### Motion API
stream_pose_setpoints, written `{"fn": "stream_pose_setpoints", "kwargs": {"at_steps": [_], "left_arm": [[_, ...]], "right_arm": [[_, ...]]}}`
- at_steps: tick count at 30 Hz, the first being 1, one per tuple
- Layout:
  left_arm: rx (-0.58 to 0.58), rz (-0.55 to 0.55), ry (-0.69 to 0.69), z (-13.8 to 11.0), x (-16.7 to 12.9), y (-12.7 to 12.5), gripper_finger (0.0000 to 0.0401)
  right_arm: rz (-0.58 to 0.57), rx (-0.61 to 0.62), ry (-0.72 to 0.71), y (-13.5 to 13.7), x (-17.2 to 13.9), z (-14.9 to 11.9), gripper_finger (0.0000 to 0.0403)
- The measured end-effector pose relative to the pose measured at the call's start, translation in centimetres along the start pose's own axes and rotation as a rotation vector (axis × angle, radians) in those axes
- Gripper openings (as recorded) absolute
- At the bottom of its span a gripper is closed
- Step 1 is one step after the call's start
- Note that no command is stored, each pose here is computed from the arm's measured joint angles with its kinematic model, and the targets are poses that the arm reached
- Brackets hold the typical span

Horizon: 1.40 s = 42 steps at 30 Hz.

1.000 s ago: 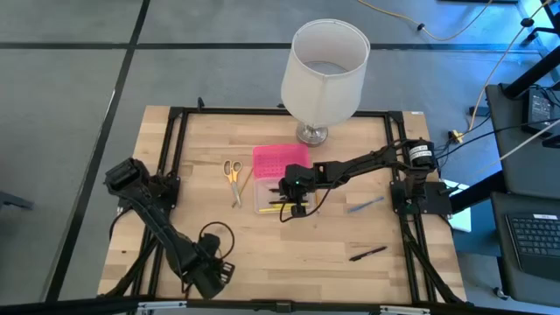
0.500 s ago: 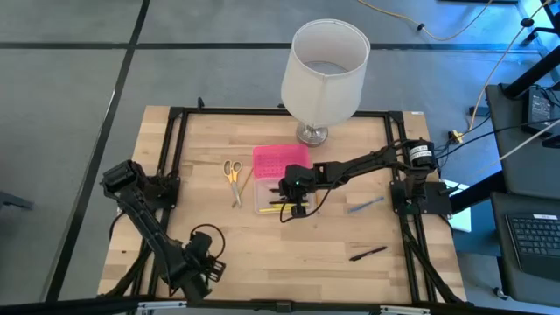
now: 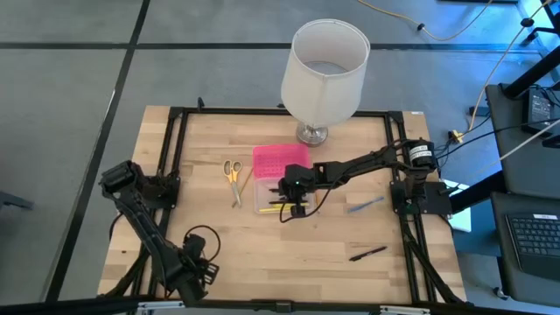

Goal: Pick & place school supplies into a supply box
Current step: Put the black pen into the supply box

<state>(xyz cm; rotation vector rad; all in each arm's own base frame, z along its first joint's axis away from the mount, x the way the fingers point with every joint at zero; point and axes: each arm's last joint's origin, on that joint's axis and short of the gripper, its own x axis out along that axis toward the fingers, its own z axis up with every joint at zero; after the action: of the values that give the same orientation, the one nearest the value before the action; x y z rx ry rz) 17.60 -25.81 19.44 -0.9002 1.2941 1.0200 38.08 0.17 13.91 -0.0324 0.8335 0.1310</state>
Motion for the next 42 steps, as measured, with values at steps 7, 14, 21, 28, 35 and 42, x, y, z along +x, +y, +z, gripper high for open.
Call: {"fn": "stream_pose_setpoints", "kwargs": {"at_steps": [7,14,21,28,35,42], "left_arm": [[-0.012,0.009,0.012,-0.5,0.3,0.5,0.0175],[-0.039,-0.019,0.08,-0.3,3.9,0.9,0.0173],[-0.038,-0.055,0.102,-0.1,5.4,1.2,0.017],[-0.011,-0.042,0.108,0.2,6.3,1.7,0.0147],[0.056,-0.039,0.1,0.5,6.5,1.8,0.0099],[0.161,-0.062,0.057,0.5,6.6,1.8,0.0058]], "right_arm": [[-0.003,0.019,-0.043,0.0,0.0,0.4,0.0073],[-0.003,0.026,-0.037,0.0,0.0,0.4,0.0073],[-0.002,0.05,-0.037,0.0,0.0,0.4,0.0073],[-0.002,0.053,-0.036,0.0,0.0,0.4,0.0073],[-0.006,0.076,-0.046,0.0,-0.3,0.6,0.0073],[-0.007,0.106,-0.036,0.0,-1.7,2.4,0.0073]]}}
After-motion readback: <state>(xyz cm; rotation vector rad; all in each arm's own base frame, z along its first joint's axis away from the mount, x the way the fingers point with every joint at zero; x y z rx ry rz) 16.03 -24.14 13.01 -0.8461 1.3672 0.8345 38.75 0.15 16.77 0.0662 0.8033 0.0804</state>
